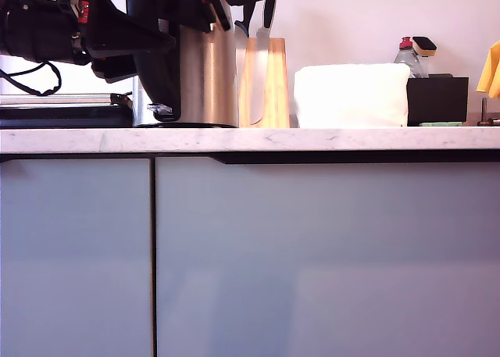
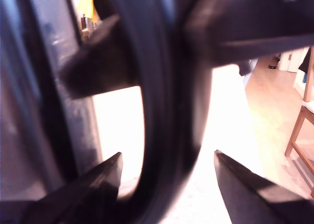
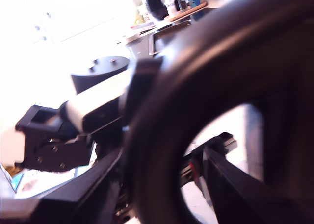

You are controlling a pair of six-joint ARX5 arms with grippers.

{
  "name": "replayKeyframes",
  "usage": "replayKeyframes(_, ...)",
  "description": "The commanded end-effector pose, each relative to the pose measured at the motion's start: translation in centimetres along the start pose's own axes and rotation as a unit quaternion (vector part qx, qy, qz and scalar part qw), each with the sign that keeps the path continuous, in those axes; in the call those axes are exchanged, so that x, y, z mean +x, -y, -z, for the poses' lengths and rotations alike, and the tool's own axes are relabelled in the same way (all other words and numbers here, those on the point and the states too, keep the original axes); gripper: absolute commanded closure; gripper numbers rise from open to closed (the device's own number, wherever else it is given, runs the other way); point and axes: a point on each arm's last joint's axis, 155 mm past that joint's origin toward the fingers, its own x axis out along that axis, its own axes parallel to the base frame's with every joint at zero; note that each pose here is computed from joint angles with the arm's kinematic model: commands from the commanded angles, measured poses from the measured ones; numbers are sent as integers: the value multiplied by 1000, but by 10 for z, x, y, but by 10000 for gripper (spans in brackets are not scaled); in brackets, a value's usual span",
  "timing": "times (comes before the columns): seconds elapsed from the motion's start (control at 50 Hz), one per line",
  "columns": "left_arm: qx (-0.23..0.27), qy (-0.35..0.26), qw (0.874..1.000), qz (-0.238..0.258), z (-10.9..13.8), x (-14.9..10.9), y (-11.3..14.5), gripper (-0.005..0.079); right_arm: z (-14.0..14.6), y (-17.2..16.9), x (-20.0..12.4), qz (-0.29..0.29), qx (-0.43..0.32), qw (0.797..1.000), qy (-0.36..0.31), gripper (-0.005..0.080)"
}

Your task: Pick up the kettle and place it to the side

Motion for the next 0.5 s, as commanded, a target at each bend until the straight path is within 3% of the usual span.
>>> replayKeyframes(0.0,2,2,1000,2,-3,1,-2,235,0,-4,4,-6,-6,1000,0,296)
replayKeyframes(0.14,0,1,1000,2,-2,1,-2,280,3,-2,8,-4,-19,1000,0,302)
replayKeyframes(0.28,-6,-2,1000,-1,0,1,-3,394,3,3,12,-1,-21,1000,8,355)
replayKeyframes(0.36,-7,-2,1000,-1,0,1,-3,498,-2,8,13,12,-28,999,19,418)
replayKeyframes(0.48,0,-2,1000,-4,0,0,-5,712,-1,9,13,13,-27,999,17,597)
